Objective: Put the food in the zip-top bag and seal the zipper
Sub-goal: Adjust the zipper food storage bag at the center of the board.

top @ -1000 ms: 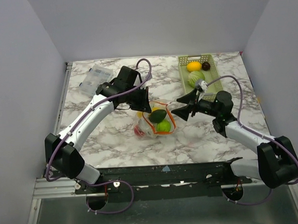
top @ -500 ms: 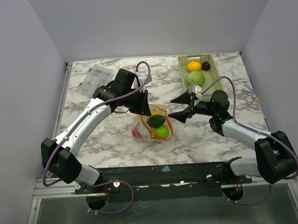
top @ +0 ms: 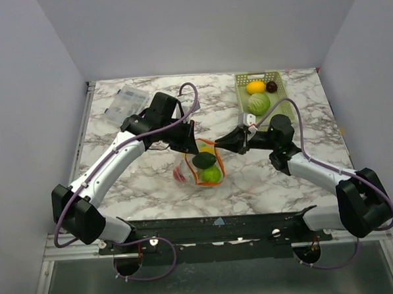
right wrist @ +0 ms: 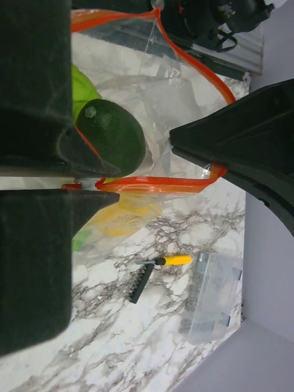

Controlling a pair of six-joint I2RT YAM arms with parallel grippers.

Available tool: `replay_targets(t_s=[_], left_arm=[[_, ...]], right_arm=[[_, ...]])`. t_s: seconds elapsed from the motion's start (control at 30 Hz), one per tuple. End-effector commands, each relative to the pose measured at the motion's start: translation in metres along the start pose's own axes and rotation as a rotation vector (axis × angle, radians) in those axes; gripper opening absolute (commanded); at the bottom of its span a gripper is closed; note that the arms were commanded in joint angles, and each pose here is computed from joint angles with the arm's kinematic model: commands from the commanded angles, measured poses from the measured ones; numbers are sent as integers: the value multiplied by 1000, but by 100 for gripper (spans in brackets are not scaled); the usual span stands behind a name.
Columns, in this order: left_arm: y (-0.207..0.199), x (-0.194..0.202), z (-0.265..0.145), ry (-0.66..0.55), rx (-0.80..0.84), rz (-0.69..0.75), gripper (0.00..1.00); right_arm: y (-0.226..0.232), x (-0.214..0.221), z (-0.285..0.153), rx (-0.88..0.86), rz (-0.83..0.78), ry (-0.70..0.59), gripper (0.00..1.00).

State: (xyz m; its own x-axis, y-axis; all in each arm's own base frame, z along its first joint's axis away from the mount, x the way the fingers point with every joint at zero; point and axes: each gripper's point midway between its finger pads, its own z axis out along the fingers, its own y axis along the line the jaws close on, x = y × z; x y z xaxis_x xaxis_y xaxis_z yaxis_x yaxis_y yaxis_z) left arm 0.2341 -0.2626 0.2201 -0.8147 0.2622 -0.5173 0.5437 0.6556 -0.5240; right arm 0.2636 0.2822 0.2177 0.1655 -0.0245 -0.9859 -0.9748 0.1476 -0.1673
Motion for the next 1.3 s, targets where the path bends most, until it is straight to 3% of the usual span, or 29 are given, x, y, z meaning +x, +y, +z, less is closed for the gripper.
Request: replay_targets(t_s=[0.0,0.03,0.13,0.3,0.37,0.57,0.73,0.9,1.1,1.27], left_arm=[[-5,-4,-17,-45,-12,42,0],[-4,-5,-18,-48,-23,42,2],[9,-8,-24,-74,-114,32,29],[28,-2,-38,-77,-260,29,63],[28,7,-42,-63,-288,36,72],[26,20,-51,-56,-363,63,74],[54,23,-46,-23,-500,44,62],[76,18,-41,-31,-600,42,60],[61,4,-39,-193,-473,184,58],[31,15,-23,-266,-234,419,69]], right_arm=[[-5,-6,2,14,7,16,0],[-5,-7,2,21,30,18,0],[-15,-14,2,82,147,35,0],[-41,-21,-3,271,382,107,0],[-47,-27,-4,315,447,125,0],[-61,-34,-6,426,619,144,0],[-60,-30,-10,451,628,162,0],[-60,-29,-13,462,622,188,0],[-57,-21,-18,472,617,215,0],[-54,-19,-17,449,604,230,0]])
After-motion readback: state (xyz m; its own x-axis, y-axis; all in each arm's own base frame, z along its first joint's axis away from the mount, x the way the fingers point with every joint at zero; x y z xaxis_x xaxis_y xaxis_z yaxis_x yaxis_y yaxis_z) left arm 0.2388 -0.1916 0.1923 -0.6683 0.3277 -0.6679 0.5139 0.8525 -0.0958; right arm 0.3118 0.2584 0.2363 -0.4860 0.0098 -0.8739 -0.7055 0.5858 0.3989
